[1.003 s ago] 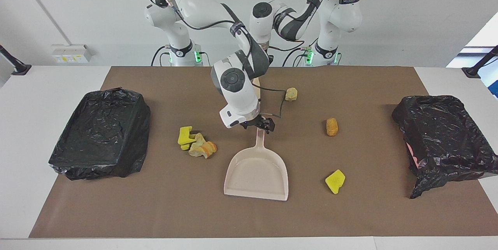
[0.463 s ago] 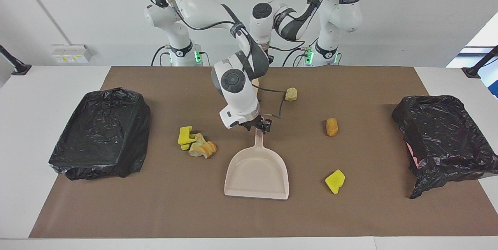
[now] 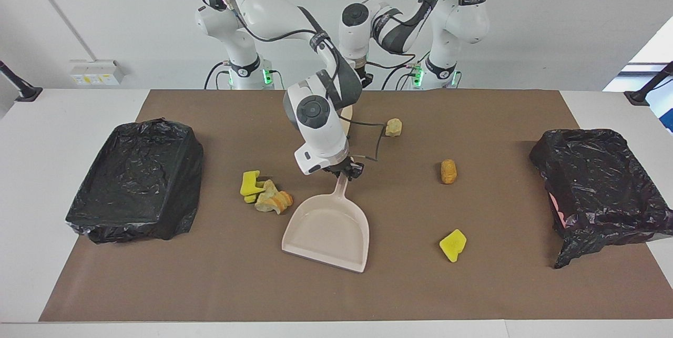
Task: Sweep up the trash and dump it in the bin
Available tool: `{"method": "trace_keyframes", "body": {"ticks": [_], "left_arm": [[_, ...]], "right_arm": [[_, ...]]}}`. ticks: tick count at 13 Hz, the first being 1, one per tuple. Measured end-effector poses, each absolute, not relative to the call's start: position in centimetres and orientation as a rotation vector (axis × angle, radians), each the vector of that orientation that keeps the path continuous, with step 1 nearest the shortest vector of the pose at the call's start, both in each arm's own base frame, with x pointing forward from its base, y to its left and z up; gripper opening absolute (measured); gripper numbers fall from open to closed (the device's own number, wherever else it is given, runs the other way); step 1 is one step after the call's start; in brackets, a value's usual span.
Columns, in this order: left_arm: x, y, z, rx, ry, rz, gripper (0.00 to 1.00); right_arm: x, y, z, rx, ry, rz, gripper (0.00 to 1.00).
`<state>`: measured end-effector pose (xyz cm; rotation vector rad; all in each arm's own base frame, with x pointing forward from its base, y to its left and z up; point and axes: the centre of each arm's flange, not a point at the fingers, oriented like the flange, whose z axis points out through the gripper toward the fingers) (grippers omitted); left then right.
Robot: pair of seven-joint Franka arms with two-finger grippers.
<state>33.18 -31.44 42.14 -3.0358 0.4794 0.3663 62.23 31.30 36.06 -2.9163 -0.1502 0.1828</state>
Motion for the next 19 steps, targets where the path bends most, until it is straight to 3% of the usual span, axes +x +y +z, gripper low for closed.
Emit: {"method": "trace_keyframes", "body": {"ticks": [5,7,12,16,19], "left_arm": [[42.8,-23.3,44.8,-3.024,0.597,0.239,0.27],[47.3,-20.5,45.1,-2.999,0.677,0.206,0.27],[56.3,-13.5,43.2,-2.911,0.825,0.122,0.27],[62.5,-10.5,43.6,-2.845,0.882,0.046,0.27],[65.3,-10.7,42.6,-2.786,0.958,0.04,0.27]], "right_arm": [[60.5,25.6,43.0,-2.801,-0.929,0.275,0.33],[58.7,25.8,43.9,-2.787,-1.199,0.335,0.33],[55.0,25.9,40.4,-2.452,-1.799,0.392,0.33],[54.1,25.1,38.2,-2.432,-1.862,0.354,0.33],[53.2,25.3,36.3,-2.471,-1.842,0.344,0.33]]}}
